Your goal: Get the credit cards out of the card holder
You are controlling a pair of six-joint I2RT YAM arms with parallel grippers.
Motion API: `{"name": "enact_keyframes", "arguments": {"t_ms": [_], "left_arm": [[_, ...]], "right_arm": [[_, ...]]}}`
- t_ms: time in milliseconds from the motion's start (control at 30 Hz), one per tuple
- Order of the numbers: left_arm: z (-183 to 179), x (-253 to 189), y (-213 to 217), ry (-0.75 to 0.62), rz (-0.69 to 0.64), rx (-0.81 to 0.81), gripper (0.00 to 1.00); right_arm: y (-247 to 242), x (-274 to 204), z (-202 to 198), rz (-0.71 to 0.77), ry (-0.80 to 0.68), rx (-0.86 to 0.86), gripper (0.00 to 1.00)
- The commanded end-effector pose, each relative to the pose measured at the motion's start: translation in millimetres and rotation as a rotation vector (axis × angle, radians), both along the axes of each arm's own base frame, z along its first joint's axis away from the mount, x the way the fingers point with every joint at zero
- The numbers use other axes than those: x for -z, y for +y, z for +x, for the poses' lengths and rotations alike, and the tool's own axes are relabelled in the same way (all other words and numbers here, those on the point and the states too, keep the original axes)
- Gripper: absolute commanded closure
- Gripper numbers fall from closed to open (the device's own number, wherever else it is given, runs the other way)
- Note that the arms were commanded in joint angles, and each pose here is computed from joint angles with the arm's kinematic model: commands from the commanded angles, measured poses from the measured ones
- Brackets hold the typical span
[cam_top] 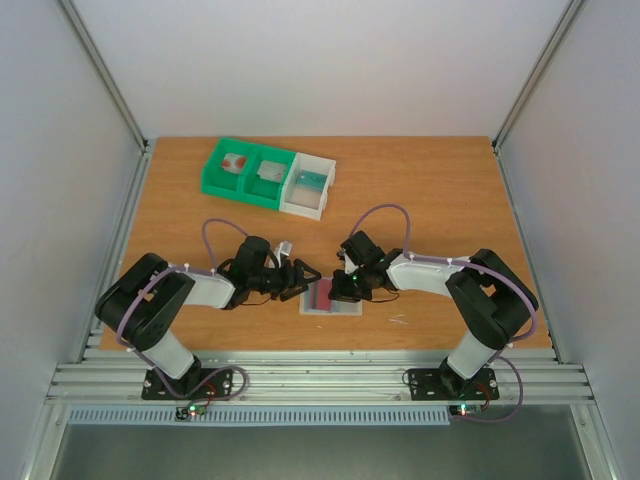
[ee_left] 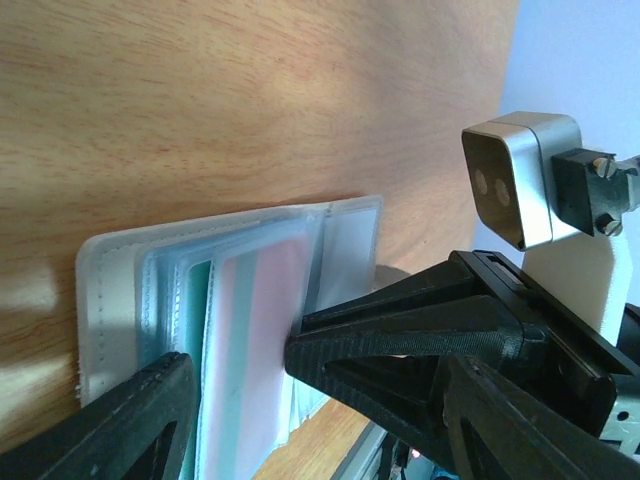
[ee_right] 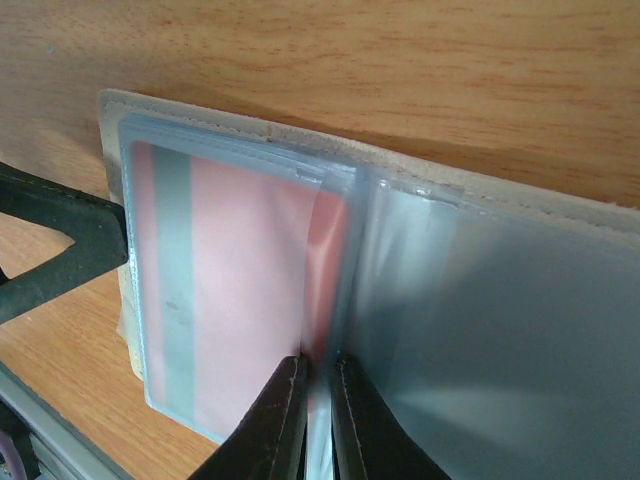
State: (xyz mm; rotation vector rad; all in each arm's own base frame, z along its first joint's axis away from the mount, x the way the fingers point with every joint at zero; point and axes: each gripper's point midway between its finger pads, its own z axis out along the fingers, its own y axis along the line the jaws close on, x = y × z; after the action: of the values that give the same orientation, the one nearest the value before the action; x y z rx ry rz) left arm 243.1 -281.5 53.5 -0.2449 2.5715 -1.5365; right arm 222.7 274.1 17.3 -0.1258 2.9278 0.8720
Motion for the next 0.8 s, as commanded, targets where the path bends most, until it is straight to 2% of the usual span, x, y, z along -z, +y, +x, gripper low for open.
{"name": "enact_keyframes", "arguments": {"t_ms": [0, 767], "left_arm": [[6.0, -10.2, -1.6, -0.068, 0.021, 0.01, 0.31], [2.9, -16.3, -16.1, -0.071, -0.033, 0.045, 0.31]], "right_arm": [[-18.5, 24.1, -10.5, -0.099, 0.028, 0.014, 0.9], [-19.1, 26.2, -11.5, -0.1, 0.033, 0.016, 0.9]]}}
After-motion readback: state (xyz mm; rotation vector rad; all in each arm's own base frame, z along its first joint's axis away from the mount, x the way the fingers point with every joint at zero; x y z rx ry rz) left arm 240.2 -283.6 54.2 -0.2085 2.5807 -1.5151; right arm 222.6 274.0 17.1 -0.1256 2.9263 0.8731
